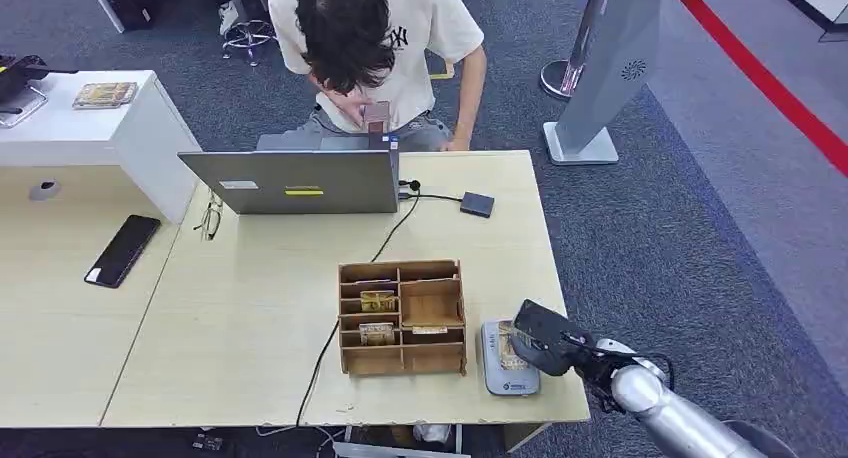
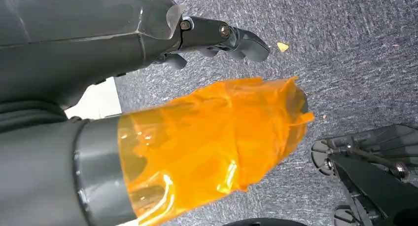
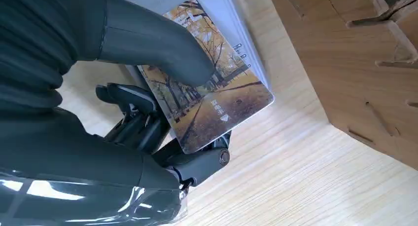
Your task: Pass the card to the sensor for recognition and then transmit it.
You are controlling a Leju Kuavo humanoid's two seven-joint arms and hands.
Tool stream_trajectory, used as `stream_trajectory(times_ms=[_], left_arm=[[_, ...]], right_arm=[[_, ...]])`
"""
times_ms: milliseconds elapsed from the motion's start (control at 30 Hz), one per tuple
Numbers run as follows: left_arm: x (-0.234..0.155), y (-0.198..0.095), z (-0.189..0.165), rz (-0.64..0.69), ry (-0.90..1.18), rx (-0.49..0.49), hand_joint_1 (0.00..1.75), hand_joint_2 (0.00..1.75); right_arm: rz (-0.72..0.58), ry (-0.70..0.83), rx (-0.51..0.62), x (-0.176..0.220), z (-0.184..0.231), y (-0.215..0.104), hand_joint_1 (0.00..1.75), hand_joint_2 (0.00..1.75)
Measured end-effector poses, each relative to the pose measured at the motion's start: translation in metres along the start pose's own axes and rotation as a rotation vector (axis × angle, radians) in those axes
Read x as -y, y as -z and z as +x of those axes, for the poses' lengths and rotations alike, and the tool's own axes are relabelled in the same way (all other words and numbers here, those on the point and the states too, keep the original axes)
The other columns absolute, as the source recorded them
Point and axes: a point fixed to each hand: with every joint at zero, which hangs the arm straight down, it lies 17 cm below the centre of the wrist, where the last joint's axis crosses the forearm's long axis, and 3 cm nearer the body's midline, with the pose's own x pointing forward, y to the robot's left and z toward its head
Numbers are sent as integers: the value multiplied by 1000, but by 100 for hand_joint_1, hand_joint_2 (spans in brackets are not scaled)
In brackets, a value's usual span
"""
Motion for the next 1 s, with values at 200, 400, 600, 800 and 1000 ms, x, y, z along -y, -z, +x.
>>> stream_trajectory(times_ms=[200,400,600,800,1000], left_arm=[[0,0,1,1,-1,1,0,0],[-1,0,2,1,-1,3,0,0],[-1,0,2,1,-2,3,0,0],[-1,0,3,1,-2,4,0,0],[-1,0,3,3,-2,4,0,0]], right_arm=[[-1,0,1,1,0,1,175,175],[0,-2,1,1,0,2,175,175],[1,-2,4,1,1,3,175,175],[2,-4,7,1,1,4,175,175],[3,-8,10,2,2,6,175,175]])
